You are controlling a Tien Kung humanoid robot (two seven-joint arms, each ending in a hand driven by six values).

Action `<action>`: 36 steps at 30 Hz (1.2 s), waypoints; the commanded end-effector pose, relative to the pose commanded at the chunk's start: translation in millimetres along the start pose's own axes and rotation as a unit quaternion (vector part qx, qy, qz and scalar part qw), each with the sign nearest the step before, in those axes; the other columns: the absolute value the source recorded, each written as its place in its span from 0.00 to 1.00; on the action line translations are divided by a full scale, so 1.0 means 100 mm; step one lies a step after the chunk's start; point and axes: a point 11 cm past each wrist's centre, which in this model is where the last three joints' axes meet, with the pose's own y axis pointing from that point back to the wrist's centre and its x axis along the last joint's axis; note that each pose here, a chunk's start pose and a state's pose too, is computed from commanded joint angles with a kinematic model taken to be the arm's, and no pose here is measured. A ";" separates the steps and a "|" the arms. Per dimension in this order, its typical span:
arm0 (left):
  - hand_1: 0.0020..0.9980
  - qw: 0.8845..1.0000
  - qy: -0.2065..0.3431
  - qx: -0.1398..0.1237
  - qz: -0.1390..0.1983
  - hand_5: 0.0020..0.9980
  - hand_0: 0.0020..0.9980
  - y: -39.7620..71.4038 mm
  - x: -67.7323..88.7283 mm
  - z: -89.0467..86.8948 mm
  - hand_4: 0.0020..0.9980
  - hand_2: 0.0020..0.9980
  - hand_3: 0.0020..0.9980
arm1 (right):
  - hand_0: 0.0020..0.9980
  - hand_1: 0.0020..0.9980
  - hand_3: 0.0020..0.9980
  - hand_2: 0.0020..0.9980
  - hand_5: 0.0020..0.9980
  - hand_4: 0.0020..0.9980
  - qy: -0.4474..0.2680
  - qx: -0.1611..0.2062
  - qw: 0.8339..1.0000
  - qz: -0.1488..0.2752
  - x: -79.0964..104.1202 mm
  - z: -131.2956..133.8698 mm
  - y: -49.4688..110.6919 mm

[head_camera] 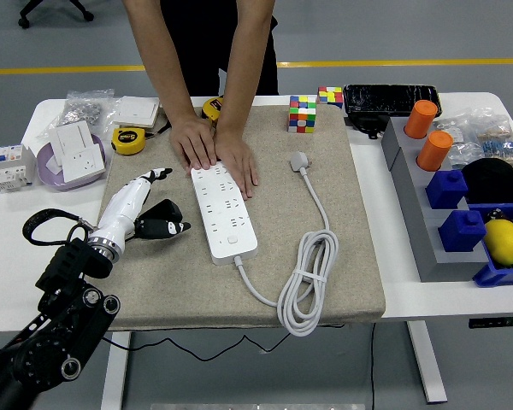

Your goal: Pick up the plug,place it near the board,insert it into the board,press the button

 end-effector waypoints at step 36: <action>0.62 0.999 -0.016 0.021 0.024 0.36 0.66 0.00 0.06 -0.18 0.65 0.42 0.38 | 1.00 0.94 0.85 0.86 1.00 1.00 -0.003 0.003 1.000 0.004 0.02 -0.01 0.00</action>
